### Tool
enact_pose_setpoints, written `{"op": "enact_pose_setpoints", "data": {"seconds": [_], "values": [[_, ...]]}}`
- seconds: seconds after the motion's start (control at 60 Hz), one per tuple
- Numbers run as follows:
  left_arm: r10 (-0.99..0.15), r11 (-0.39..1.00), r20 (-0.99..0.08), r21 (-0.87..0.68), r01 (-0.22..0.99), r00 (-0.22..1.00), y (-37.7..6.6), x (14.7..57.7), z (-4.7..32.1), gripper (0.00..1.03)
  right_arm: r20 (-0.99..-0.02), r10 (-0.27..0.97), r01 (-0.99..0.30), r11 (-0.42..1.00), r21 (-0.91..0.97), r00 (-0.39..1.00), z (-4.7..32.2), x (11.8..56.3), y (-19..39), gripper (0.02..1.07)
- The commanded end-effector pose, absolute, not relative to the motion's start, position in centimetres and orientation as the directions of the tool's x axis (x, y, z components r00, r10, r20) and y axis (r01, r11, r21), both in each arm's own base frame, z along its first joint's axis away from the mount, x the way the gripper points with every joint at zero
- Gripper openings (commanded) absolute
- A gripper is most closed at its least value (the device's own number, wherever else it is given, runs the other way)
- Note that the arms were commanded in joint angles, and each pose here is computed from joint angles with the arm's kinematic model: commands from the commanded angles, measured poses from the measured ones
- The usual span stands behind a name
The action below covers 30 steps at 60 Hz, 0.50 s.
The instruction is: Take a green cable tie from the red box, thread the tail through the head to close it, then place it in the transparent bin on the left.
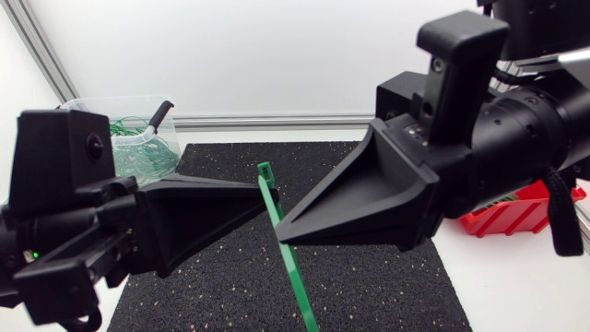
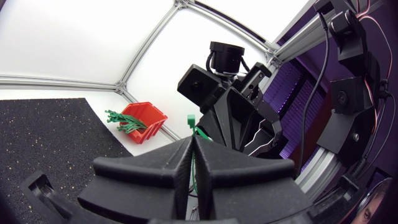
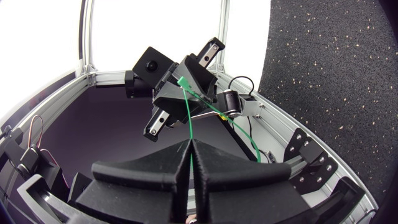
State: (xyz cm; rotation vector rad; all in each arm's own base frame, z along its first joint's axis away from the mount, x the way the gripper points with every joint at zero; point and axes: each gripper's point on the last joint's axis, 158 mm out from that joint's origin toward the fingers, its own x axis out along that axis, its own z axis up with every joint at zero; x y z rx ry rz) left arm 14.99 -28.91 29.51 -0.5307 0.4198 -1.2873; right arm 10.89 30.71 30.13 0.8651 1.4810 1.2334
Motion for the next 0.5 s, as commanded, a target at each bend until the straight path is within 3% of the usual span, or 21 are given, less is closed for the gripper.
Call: {"op": "enact_pose_setpoints", "data": {"seconds": [0.0,0.483], "values": [[-0.972,0.177,0.026,-0.573,0.800,0.234,-28.88,14.88,30.93,0.04,-0.234,0.938,-0.044,0.231,0.972,-0.257,29.95,10.93,30.51,0.08],[-0.973,0.172,0.026,-0.573,0.801,0.228,-28.93,14.57,31.01,0.04,-0.226,0.944,-0.058,0.218,0.974,-0.242,30.42,11.22,30.31,0.08]]}}
